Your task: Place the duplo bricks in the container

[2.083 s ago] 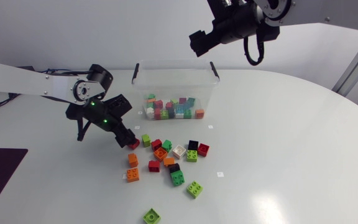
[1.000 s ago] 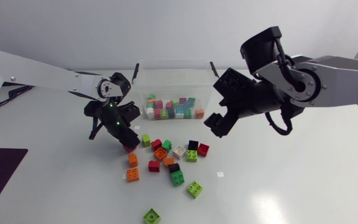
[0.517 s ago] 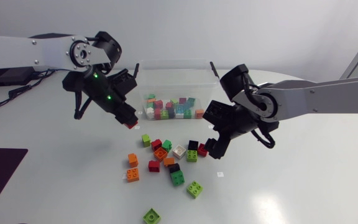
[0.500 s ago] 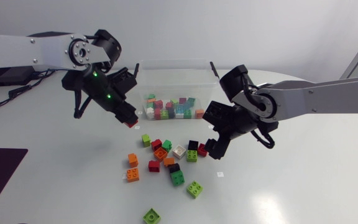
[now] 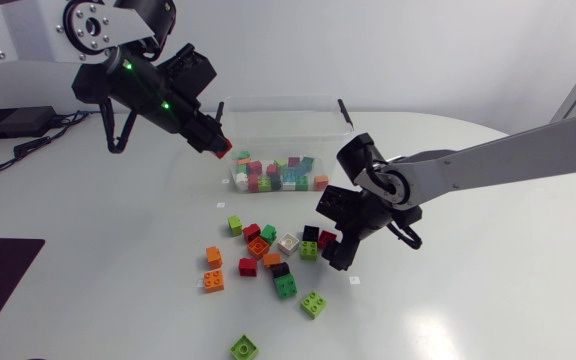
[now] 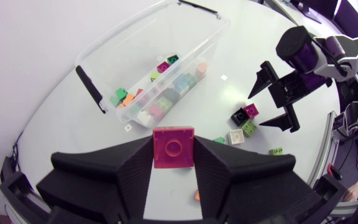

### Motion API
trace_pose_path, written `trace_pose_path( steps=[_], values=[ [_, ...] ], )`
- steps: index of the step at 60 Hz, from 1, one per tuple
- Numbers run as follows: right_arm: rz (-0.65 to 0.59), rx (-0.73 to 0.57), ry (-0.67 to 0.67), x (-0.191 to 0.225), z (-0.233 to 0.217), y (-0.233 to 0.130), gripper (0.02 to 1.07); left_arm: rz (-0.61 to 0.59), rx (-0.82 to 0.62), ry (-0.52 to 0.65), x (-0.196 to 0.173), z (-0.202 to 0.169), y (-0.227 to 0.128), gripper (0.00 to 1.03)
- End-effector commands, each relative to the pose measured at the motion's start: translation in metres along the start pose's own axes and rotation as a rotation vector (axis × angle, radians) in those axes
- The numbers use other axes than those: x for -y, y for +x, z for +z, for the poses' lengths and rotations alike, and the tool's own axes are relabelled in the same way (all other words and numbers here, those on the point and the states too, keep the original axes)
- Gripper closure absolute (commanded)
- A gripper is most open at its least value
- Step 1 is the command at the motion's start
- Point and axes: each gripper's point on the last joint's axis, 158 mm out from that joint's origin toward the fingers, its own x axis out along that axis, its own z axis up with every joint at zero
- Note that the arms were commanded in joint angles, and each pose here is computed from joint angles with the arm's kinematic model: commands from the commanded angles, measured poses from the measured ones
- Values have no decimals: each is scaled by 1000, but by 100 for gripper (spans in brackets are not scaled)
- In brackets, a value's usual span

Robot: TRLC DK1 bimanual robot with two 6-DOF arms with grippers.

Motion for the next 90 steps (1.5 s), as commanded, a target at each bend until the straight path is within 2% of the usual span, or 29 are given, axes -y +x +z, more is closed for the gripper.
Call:
trace_pose_path(
  steps=[1,12,24,39,57,61,62,63,68,70,82,90],
  values=[
    [4,8,-38,0,8,8,14,9,75,-15,0,23,-14,83],
    [11,3,-52,1,10,16,31,10,158,-12,-4,45,-15,83],
    [17,-1,-65,-2,6,17,80,4,200,-28,-10,59,-4,82],
    [-21,34,-53,8,9,-14,81,11,245,-47,-20,73,17,82],
    [-91,116,-35,24,32,-70,81,29,296,-73,-37,89,37,80],
    [-99,131,-32,26,36,-80,81,37,298,-85,-45,90,43,71],
    [-104,138,-35,26,39,-84,81,41,302,-94,-49,90,46,62],
    [-106,141,-34,27,40,-86,81,43,305,-95,-50,90,46,60],
    [-118,163,-27,29,49,-100,81,59,309,-109,-62,88,50,19],
    [-123,172,-26,30,53,-105,81,67,311,-112,-67,86,49,9],
    [-169,248,10,45,79,-134,81,99,333,-108,-73,76,25,5],
    [-205,309,50,58,97,-154,81,118,335,-33,-60,58,2,5]
  ],
)
